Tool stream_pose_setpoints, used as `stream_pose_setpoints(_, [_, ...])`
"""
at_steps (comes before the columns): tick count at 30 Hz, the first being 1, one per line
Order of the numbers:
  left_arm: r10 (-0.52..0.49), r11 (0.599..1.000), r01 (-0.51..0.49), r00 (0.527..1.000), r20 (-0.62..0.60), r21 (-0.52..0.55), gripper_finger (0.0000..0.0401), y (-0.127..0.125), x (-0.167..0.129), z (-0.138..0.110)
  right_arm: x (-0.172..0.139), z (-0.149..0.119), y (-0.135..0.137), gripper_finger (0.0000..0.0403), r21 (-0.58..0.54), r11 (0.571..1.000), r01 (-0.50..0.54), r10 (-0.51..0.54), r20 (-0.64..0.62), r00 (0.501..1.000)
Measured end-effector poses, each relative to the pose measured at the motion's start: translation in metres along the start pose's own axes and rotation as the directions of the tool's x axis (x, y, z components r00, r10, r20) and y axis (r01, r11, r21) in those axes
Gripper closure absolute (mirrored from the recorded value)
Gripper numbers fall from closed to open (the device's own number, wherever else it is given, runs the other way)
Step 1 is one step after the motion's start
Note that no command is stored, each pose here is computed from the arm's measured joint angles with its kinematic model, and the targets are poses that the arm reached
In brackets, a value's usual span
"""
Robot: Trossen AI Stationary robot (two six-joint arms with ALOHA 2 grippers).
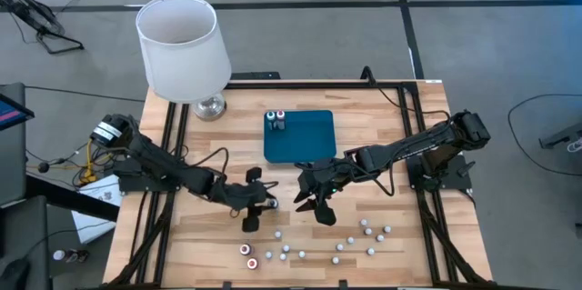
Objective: Pick & Place food coloring
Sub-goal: Put the large black food coloring bottle into the bin
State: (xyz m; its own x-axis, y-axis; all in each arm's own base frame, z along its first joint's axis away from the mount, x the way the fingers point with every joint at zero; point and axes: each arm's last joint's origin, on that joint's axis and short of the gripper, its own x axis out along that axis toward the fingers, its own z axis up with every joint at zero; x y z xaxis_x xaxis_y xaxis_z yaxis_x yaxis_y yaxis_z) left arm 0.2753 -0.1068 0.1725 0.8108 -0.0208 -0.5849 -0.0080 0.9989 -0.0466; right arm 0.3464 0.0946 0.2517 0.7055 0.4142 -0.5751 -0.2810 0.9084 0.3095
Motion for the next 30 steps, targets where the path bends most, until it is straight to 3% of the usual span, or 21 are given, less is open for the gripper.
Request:
stream_pose_setpoints(7, [0.075,0.997,-0.075,0.997,0.0,-0.035,0.0281,0.03,0.007,0.007,0.0,0.0,0.0,0.0285,0.006,1.0,0.009,-0.009,0.002,1.0])
stream_pose_setpoints(16, [0.072,0.994,-0.068,0.997,0.039,-0.084,0.0281,0.061,0.013,0.017,0.0,0.0,-0.001,0.0285,0.011,0.999,0.031,-0.031,0.003,1.0])
stream_pose_setpoints(30, [-0.006,0.991,0.026,0.988,0.151,-0.133,0.028,0.063,0.044,0.014,-0.009,-0.009,0.0,0.0285,0.01,0.984,0.177,-0.176,-0.065,0.982])
